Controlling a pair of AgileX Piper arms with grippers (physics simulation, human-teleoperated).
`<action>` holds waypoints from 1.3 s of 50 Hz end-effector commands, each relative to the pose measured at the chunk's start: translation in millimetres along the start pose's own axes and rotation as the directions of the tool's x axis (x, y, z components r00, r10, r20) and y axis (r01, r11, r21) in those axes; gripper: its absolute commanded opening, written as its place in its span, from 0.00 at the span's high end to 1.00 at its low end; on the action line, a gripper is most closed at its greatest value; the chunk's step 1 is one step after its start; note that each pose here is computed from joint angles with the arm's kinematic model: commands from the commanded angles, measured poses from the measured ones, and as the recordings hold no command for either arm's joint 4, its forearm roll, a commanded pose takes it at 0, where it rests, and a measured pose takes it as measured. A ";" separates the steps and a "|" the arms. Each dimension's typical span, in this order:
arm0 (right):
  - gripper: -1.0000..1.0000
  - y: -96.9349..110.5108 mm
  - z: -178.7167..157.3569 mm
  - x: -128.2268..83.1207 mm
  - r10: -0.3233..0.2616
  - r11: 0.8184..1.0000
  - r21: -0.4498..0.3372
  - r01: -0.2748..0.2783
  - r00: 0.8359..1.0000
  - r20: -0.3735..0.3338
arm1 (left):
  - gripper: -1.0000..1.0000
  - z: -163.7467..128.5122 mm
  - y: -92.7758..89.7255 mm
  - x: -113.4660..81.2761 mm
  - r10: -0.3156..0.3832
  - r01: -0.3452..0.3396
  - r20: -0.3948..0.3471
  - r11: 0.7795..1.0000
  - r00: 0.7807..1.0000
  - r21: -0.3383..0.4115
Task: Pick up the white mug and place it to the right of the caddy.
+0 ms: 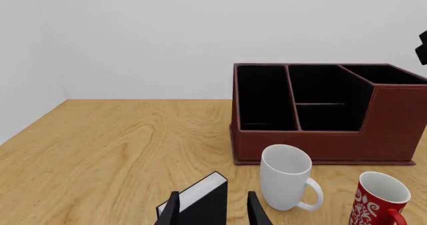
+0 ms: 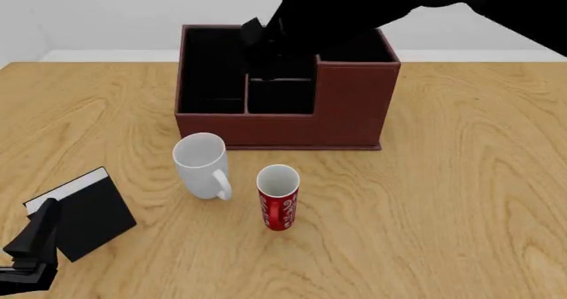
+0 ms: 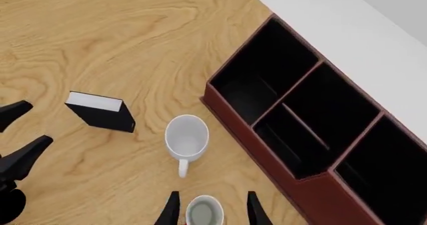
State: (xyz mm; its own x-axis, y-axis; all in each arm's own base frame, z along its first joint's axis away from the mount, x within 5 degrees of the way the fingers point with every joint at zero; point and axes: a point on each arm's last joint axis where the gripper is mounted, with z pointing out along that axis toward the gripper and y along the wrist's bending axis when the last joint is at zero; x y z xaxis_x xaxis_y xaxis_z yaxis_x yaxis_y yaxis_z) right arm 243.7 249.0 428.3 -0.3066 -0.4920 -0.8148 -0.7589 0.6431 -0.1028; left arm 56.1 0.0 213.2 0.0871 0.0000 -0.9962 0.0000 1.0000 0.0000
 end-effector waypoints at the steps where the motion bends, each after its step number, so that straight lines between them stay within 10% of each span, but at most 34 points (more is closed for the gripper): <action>1: 0.00 7.4 29.6 -1.9 0.042 0.999 -0.022 -0.043 0.996 -0.074 | 0.00 0.0 0.0 0.0 0.000 0.000 0.000 1.000 1.000 0.000; 65: 0.00 29.3 121.8 8.7 0.082 0.993 -0.046 -0.105 0.933 -0.351 | 0.00 0.0 0.0 0.0 0.000 0.000 0.000 1.000 1.000 0.000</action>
State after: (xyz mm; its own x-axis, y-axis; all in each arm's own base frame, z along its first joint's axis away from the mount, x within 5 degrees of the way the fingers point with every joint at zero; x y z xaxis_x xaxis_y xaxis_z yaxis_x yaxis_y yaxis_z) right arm 284.4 327.9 353.6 -0.5389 -0.5961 -0.5952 -0.7466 0.6652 0.0099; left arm 56.1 0.0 213.2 0.0871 0.0000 -0.9962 0.0000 1.0000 0.0000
